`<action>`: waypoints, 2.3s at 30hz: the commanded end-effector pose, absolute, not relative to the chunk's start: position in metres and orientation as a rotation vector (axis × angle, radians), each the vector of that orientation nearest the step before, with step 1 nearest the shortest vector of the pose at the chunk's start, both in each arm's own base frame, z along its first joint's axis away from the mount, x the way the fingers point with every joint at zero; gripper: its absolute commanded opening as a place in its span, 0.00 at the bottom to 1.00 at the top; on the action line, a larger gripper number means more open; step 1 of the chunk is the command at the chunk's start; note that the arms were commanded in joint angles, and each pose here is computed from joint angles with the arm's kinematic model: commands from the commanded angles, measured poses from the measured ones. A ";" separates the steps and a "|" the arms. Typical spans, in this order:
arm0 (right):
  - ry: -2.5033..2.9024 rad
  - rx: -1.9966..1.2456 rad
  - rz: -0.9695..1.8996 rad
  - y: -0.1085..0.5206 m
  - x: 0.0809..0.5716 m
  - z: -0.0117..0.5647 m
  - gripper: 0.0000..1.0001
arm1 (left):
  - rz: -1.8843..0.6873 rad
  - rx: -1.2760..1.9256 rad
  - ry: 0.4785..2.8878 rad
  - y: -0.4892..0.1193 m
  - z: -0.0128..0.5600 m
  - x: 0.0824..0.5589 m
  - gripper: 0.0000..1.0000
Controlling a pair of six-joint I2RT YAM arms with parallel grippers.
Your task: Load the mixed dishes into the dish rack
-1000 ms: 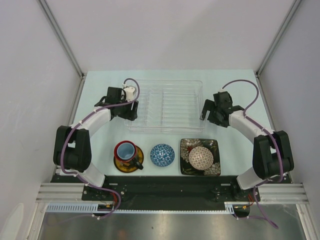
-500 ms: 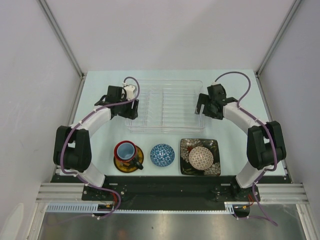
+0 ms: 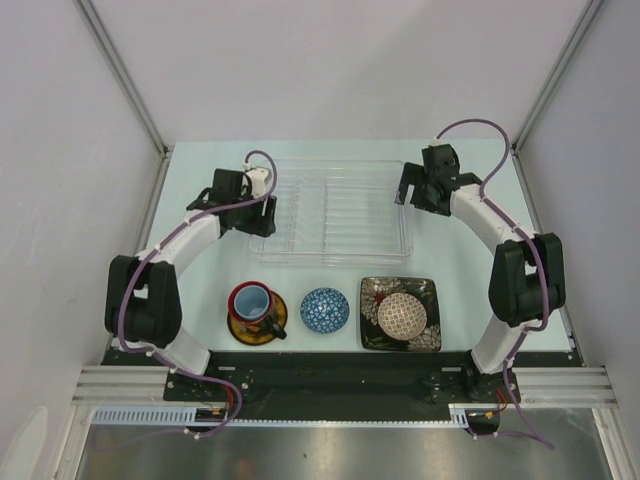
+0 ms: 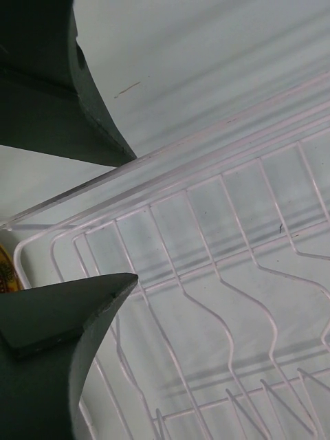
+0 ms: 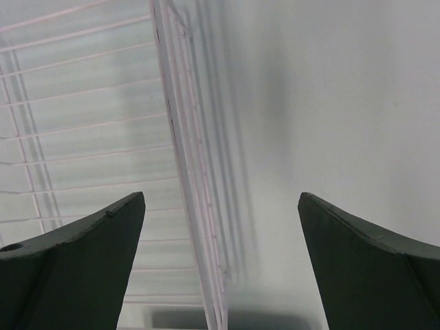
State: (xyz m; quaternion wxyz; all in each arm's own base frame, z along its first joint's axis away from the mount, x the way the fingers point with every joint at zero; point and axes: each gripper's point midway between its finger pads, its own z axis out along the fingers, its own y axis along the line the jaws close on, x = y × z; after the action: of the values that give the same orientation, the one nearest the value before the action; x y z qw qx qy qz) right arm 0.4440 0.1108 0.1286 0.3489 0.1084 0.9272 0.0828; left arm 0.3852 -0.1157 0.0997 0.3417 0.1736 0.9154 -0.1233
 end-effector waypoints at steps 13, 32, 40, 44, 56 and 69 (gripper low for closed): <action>2.352 -0.078 0.309 0.173 0.238 0.200 0.95 | -0.281 0.467 2.059 -0.106 0.260 0.376 0.96; 2.499 -0.058 0.292 0.174 0.165 0.160 0.82 | -0.301 0.450 2.075 -0.106 0.247 0.365 0.94; 2.619 -0.354 0.150 0.215 0.141 0.127 0.80 | -0.291 0.442 2.084 -0.104 0.239 0.363 0.93; 2.655 -0.419 0.026 0.216 0.139 0.107 0.77 | -0.274 0.445 2.071 -0.100 0.242 0.361 0.94; 2.649 -0.462 -0.141 0.209 0.147 0.077 0.72 | -0.259 0.428 2.059 -0.091 0.241 0.356 0.94; 2.676 -0.443 -0.212 0.196 0.142 0.044 0.53 | -0.259 0.401 2.067 -0.084 0.240 0.363 0.93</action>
State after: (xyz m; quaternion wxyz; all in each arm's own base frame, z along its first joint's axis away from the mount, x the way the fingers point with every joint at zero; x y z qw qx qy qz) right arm 0.1355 0.1930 0.0475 0.1900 -0.1732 0.9636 -0.0731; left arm 0.3568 -0.0841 0.2267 0.4672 0.1621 0.8630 -0.1033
